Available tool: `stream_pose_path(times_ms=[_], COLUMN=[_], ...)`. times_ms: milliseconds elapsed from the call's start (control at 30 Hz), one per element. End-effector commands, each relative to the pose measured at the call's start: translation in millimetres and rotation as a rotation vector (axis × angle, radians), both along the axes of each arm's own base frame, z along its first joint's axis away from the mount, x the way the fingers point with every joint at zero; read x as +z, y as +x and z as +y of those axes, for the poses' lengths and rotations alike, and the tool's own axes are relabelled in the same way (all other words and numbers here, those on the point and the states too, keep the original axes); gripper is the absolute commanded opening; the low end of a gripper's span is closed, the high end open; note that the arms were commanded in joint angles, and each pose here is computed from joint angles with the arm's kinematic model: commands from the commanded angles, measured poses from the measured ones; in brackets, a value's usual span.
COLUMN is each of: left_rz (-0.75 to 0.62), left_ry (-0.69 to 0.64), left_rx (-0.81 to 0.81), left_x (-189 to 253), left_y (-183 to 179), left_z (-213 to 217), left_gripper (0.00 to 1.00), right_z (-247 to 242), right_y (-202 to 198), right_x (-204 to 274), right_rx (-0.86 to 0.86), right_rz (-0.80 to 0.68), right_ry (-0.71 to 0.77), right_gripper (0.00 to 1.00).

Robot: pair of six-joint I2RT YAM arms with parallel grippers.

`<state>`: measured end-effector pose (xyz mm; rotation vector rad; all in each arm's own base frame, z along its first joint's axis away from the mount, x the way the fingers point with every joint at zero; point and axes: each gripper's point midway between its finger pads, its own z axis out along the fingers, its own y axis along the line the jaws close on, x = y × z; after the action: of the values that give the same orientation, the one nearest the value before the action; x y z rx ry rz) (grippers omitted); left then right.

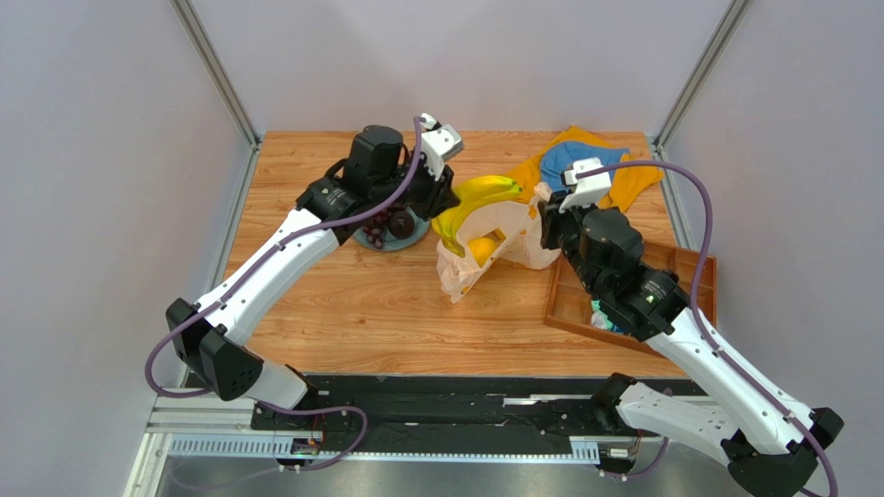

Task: Place the fruits into the plastic bag

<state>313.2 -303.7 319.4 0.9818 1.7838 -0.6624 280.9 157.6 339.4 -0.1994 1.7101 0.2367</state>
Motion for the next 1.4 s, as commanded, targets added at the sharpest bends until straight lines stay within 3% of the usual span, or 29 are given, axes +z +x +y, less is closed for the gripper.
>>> stream_pose_path(times_ms=[0,367,833,1067,1367], left_rz=[0.065,0.250,0.376,0.416,0.440], left_ry=[-0.144,-0.080,0.150,0.074,-0.021], left_rx=[-0.028,-0.008,0.163,0.175,0.315], left_x=[25.8,-35.4,-87.6,-85.7,-107.4], left_y=[-26.6,-33.2,11.1,35.8,65.1], left_z=[-2.1,-21.8,-30.0,-62.9,-79.2], left_gripper=[0.33,0.32,0.31,0.30,0.31], right_z=[-7.7,-5.8,-0.2,8.1,17.8], right_y=[-3.3,-6.4,-14.1,-16.1,-16.3], right_x=[18.0,19.1,22.0,16.2,5.6], right_rx=[-0.017,0.003,0.057,0.097,0.129], right_rz=[-0.043,-0.048,-0.055,-0.041,-0.011], right_ry=[0.037,0.056,0.078,0.091,0.108], right_gripper=[0.00,0.00,0.00,0.00,0.00])
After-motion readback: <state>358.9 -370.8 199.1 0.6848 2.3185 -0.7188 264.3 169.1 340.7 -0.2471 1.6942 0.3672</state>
